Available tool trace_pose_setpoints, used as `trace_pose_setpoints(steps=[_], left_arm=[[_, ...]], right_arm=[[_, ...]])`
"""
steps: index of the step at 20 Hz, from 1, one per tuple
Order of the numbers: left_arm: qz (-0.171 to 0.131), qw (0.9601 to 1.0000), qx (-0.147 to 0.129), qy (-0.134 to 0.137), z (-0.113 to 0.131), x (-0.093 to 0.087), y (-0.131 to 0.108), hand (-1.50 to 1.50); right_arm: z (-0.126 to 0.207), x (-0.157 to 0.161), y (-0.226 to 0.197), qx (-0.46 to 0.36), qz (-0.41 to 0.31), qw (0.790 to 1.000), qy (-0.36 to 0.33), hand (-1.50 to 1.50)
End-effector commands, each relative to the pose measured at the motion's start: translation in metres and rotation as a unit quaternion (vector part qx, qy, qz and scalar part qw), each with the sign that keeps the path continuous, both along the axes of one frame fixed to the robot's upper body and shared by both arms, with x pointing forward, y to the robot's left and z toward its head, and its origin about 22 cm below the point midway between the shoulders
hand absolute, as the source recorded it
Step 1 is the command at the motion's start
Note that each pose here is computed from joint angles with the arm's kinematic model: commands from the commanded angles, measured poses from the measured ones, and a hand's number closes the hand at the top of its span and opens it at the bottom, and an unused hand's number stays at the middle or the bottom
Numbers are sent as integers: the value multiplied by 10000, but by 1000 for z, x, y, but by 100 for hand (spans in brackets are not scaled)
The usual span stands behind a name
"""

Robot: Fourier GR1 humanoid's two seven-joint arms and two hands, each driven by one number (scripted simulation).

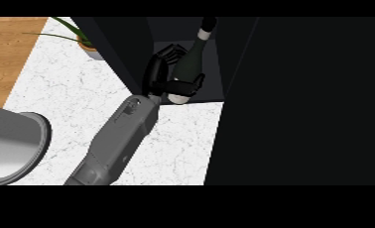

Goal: Pick up the wine, place it into the cabinet and close the cabinet

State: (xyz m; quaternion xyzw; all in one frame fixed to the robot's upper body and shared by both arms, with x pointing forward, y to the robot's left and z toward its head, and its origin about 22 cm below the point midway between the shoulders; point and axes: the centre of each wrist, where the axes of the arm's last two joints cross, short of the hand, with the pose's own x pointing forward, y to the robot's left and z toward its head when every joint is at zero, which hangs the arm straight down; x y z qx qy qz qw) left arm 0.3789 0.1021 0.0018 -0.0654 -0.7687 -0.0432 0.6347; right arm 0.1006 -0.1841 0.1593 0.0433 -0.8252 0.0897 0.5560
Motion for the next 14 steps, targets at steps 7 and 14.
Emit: trace_pose_setpoints(steps=[7,14], left_arm=[[420,9952,833,283,14,28,-11,150],[668,9953,409,572,13,36,-3,150]], right_arm=[[29,-22,-5,537,419,9977,-4,-150],[27,-26,-4,575,510,9970,57,-150]])
